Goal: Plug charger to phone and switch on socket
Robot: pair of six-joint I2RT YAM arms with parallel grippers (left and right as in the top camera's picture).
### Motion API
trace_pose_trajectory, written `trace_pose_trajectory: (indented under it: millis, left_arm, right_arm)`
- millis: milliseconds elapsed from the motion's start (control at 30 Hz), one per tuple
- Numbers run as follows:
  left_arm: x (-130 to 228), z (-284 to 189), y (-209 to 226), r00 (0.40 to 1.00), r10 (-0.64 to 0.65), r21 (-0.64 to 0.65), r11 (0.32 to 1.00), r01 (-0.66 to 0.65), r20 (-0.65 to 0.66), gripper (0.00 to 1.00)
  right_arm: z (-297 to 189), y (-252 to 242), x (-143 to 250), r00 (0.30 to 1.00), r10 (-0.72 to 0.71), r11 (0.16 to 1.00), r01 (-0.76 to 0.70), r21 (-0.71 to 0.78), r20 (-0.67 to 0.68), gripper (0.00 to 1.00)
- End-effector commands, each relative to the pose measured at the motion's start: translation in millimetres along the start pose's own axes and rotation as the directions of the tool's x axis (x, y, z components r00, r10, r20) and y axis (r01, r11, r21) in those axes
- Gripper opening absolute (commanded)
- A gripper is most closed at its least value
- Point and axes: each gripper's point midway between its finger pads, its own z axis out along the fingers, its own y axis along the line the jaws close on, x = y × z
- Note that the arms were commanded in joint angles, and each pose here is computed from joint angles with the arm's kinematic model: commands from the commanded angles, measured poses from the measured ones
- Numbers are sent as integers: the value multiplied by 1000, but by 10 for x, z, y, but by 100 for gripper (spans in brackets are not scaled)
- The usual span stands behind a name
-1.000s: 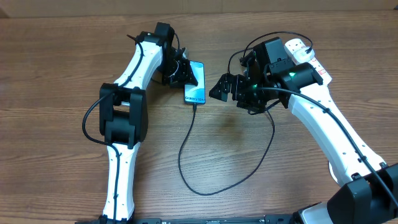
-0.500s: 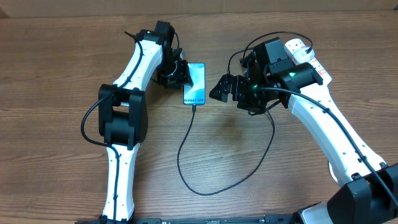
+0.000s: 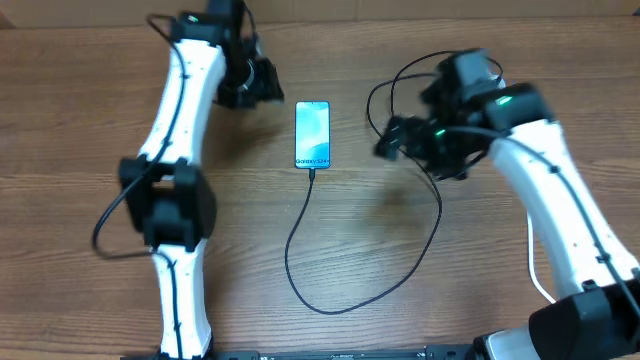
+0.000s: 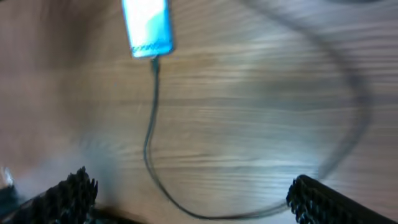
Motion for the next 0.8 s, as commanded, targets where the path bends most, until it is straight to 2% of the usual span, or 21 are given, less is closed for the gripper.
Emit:
trace_pose_trajectory:
  millis: [0, 67, 167, 367, 500, 600, 700, 767]
  left_arm:
    - [-119, -1152, -211, 961, 71, -54, 997, -59, 268, 100]
    - [-66, -1522, -218, 937, 80, -85, 995, -55, 341, 100]
    - [25, -1759, -223, 924, 87, -98, 994, -54, 373, 100]
    - [248, -1711, -152, 954, 73, -117, 992, -40, 291, 100]
    - [353, -1651, -106, 968, 63, -128, 991, -32, 242, 100]
    - [354, -1651, -107, 968, 62, -128, 991, -32, 242, 100]
    - [354, -1651, -107, 968, 62, -128, 991, -32, 242, 100]
    - [354, -1651, -107, 968, 62, -128, 991, -32, 242, 100]
  right_arm:
    - [-614, -291, -430, 982, -18, 997, 2, 82, 190, 100]
    - [-880, -592, -651, 957, 24, 984, -74, 164, 289, 100]
    - [-1092, -1089, -978, 910, 89, 948, -202, 245, 405, 100]
    - [-1327, -1551, -1629, 791, 110, 936, -287, 206, 602, 100]
    - [-1410, -1943, -1949, 715, 90, 892, -368, 263, 693, 100]
    - [-1240, -2115, -2083, 720, 82, 873, -385, 298, 689, 100]
    - [-986, -2248, -2209, 754, 47, 871, -352, 342, 655, 100]
    - [-814, -2439, -2256, 773, 33, 839, -365, 403, 634, 100]
